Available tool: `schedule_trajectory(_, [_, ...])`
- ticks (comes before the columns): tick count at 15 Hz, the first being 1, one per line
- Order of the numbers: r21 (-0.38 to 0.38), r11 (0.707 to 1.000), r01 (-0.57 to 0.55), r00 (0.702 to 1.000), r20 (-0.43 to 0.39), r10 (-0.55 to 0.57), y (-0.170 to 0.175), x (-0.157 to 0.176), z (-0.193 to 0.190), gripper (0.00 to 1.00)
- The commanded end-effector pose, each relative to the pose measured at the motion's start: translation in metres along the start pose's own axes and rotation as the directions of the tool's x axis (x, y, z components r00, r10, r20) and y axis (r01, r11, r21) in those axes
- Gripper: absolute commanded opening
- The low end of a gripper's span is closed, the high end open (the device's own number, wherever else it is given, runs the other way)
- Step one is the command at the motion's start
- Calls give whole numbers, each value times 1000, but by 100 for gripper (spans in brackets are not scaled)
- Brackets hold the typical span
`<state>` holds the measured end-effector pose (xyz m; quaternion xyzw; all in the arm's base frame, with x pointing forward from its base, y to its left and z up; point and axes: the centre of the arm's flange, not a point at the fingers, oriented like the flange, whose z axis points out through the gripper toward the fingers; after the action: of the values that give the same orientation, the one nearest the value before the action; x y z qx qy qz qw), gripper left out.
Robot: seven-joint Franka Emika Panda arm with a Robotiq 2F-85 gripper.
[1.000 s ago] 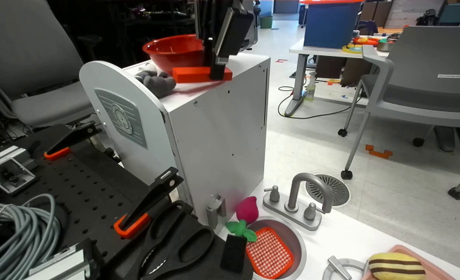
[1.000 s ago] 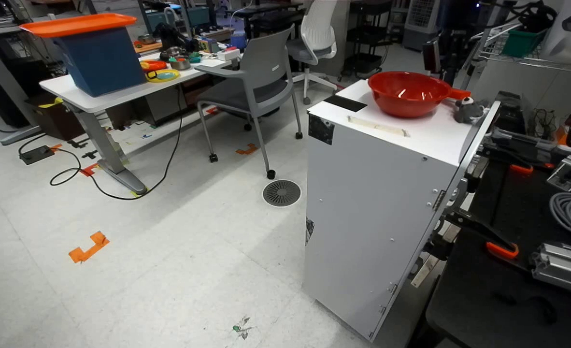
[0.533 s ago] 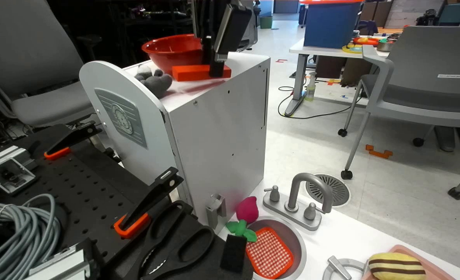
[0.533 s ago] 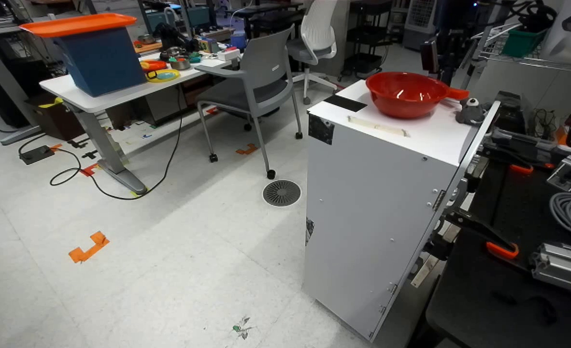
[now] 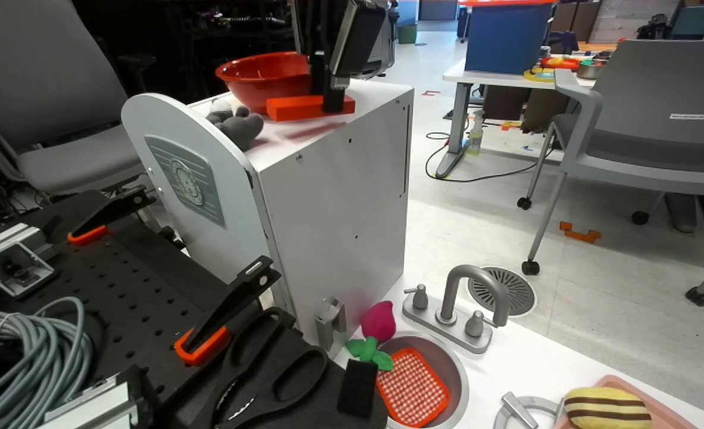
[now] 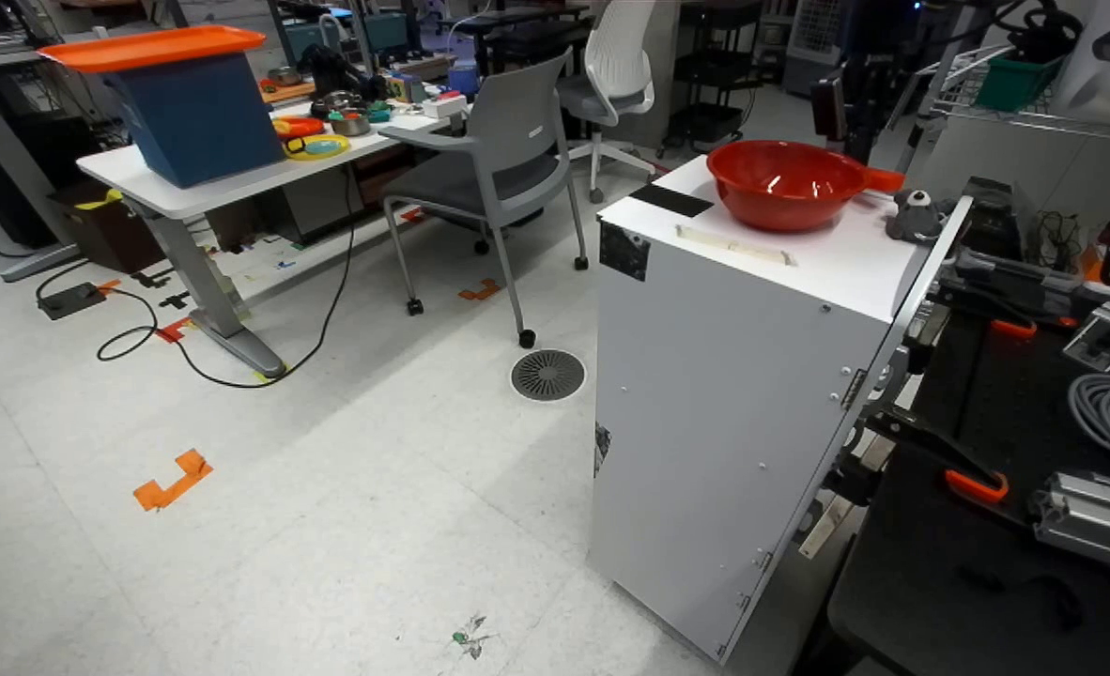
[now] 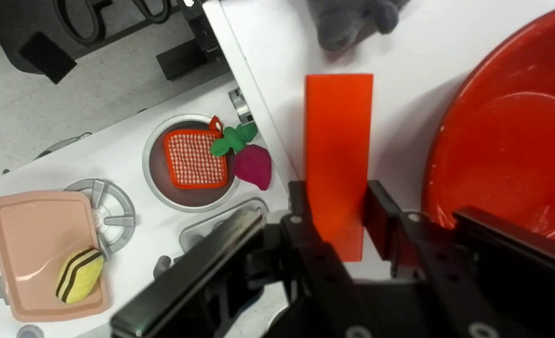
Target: Take the block out of the red bowl on top of the cabinet
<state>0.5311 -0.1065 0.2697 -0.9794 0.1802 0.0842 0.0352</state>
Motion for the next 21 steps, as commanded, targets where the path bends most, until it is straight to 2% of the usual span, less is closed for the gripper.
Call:
schedule_trajectory(1, [-20, 1000, 7, 999, -39, -8, -3, -1, -6, 8])
schedule_trajectory(21, [-51, 996, 70, 996, -53, -73, -24, 4, -4, 8])
